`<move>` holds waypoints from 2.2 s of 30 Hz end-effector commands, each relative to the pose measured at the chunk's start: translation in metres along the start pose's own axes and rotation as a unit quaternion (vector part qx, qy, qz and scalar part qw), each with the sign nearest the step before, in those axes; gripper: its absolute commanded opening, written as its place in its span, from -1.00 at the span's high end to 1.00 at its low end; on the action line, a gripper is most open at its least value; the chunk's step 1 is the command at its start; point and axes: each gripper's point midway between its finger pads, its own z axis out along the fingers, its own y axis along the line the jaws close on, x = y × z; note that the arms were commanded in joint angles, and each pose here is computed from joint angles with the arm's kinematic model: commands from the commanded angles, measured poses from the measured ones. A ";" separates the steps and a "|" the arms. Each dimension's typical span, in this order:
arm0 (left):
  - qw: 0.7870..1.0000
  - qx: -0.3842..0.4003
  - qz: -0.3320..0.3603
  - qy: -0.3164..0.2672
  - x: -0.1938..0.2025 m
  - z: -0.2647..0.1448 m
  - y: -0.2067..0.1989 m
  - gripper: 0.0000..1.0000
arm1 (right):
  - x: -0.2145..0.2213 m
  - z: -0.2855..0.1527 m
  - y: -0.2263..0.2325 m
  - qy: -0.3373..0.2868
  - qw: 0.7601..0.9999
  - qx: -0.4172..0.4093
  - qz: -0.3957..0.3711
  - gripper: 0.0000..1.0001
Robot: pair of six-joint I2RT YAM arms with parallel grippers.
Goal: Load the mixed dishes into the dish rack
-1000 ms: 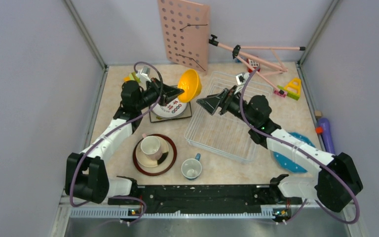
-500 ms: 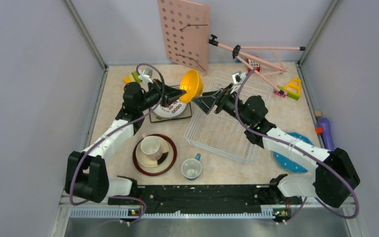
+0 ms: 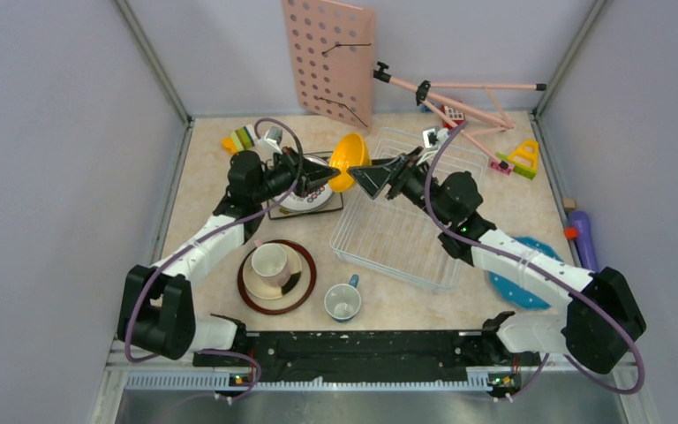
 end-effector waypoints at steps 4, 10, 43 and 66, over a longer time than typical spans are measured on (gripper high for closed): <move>0.999 0.026 0.033 -0.022 -0.005 -0.003 -0.012 1.00 | -0.026 -0.001 0.019 -0.037 0.999 -0.008 0.010 -0.11; 0.998 0.020 0.057 -0.032 -0.006 -0.003 -0.013 0.98 | -0.024 -0.001 0.015 -0.024 1.000 0.011 0.011 0.43; 0.952 -0.207 0.224 -0.013 -0.001 -0.040 0.068 -0.56 | 0.019 -0.142 -0.089 0.313 0.849 0.393 -0.163 1.00; 0.946 -0.162 0.272 0.077 0.051 -0.015 0.120 -0.43 | 0.087 -0.198 -0.126 0.442 0.661 0.565 -0.221 1.00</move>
